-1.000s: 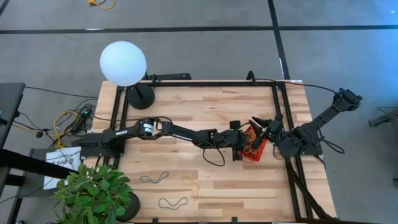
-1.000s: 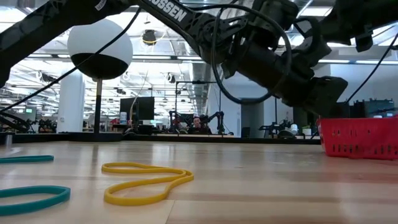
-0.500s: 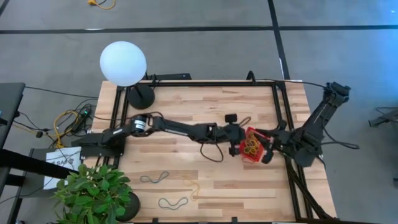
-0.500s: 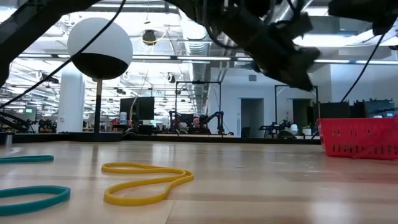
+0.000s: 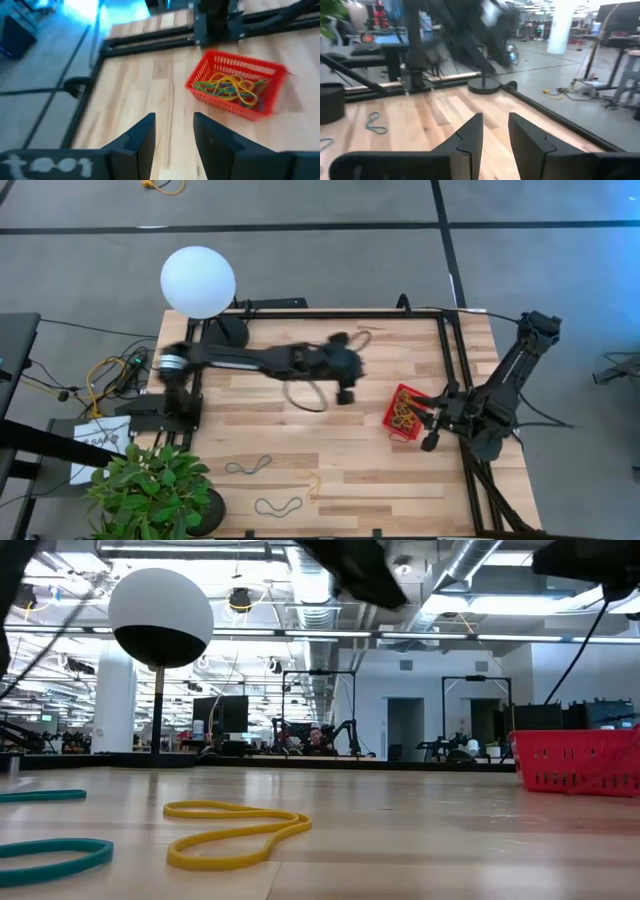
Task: Pick and place rubber bands into bin
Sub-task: Adjust the red rubber band inside the basket
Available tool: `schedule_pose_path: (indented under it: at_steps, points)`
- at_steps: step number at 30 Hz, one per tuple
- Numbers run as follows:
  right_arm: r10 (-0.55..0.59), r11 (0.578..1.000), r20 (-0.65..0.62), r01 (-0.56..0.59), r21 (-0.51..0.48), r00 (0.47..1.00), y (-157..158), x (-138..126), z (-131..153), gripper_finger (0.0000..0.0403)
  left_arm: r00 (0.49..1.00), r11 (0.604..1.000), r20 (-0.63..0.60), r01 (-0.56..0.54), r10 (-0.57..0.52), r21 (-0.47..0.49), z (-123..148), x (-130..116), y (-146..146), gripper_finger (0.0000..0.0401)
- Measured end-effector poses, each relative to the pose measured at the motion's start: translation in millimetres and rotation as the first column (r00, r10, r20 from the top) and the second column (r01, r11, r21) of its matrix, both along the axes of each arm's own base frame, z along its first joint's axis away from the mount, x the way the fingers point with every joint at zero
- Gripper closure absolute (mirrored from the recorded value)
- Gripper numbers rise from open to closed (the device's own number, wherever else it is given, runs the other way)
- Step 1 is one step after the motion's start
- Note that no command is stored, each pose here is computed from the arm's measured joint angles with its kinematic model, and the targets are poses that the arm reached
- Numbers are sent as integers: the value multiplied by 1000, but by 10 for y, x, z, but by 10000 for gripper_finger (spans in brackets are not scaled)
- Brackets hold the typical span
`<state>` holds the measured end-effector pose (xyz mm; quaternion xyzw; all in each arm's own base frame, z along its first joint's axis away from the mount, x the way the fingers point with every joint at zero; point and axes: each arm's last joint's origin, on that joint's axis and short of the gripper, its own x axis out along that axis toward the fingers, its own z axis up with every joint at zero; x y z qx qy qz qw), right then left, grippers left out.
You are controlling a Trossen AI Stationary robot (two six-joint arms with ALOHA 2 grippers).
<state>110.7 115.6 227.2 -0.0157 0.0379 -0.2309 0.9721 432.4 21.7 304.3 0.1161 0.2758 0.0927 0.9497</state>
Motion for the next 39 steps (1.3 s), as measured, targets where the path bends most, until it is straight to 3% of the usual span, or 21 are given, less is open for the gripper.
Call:
schedule_pose_path:
  at_steps: [3,7,11,16,20,28,36,39]
  points:
    - [-13,1000,-28,13,-14,1000,-8,68,-45,316,1000,1000,19,7,-7,8,185,-514,-54,277]
    - [53,999,-124,-54,-6,991,-41,186,-93,316,993,1000,119,1,3,-31,203,-1220,-116,277]
    - [95,994,-141,-87,62,985,-103,324,7,316,974,993,223,-8,33,-114,-208,-1762,-159,277]
    - [307,937,-203,-258,235,930,-130,566,122,316,941,984,335,13,49,-179,-706,-2181,-210,277]
    - [474,844,-276,-343,412,836,-58,779,151,316,942,972,324,-7,85,-236,-993,-2340,-223,277]
    - [487,823,-596,-107,558,638,67,1139,-1,316,943,951,296,-59,153,-303,-1114,-2389,-218,277]
    - [625,730,-650,-30,682,432,274,1515,-266,316,938,951,304,-72,168,-301,-1106,-2388,-213,277]
    - [651,718,-677,13,696,343,330,1592,-340,316,937,951,304,-74,169,-300,-1106,-2388,-212,277]
